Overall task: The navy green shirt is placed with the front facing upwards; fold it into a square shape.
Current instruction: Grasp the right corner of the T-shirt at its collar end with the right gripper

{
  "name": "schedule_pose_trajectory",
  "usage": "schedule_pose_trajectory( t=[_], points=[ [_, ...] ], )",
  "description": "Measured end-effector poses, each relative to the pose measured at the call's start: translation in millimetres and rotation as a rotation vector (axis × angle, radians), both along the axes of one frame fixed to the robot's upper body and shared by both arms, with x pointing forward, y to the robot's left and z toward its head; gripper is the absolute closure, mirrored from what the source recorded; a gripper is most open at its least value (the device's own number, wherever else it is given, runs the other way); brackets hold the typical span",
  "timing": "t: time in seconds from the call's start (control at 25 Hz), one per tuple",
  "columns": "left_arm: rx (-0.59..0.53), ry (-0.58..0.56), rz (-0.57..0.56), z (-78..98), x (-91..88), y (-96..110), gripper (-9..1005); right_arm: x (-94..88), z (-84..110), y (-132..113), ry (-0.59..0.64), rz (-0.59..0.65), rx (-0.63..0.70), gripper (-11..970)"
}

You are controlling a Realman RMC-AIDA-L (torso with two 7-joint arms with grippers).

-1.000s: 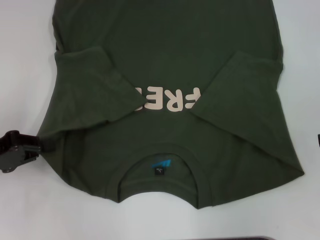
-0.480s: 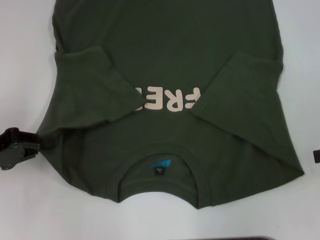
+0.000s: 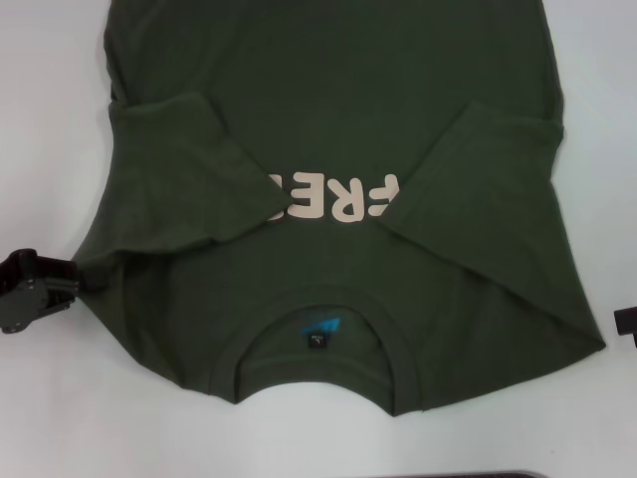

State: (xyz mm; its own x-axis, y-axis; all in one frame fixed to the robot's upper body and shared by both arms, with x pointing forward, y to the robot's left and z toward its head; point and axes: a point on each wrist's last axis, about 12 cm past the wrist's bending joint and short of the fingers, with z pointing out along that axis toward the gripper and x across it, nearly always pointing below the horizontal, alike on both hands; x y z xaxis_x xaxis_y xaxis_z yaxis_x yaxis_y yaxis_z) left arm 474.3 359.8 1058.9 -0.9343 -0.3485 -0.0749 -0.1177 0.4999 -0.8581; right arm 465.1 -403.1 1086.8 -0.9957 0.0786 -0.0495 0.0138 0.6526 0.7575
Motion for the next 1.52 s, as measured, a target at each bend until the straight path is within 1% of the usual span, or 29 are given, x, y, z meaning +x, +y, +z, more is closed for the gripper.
schedule_pose_trajectory(
  t=[0.24, 0.44, 1.52],
  points=[
    [-0.001, -0.001, 0.001, 0.5, 1.0, 0, 934, 2.7, -6.3, 6, 0.010, 0.037, -0.041, 305],
    [-0.003, 0.003, 0.006, 0.5, 1.2, 0, 934, 4.9, -7.3, 8, -0.001, 0.053, -0.054, 305],
    [0.003, -0.006, 0.010, 1.3, 3.7, 0, 933, 7.5, -12.8, 15, -0.010, 0.040, -0.052, 306]
  ],
)
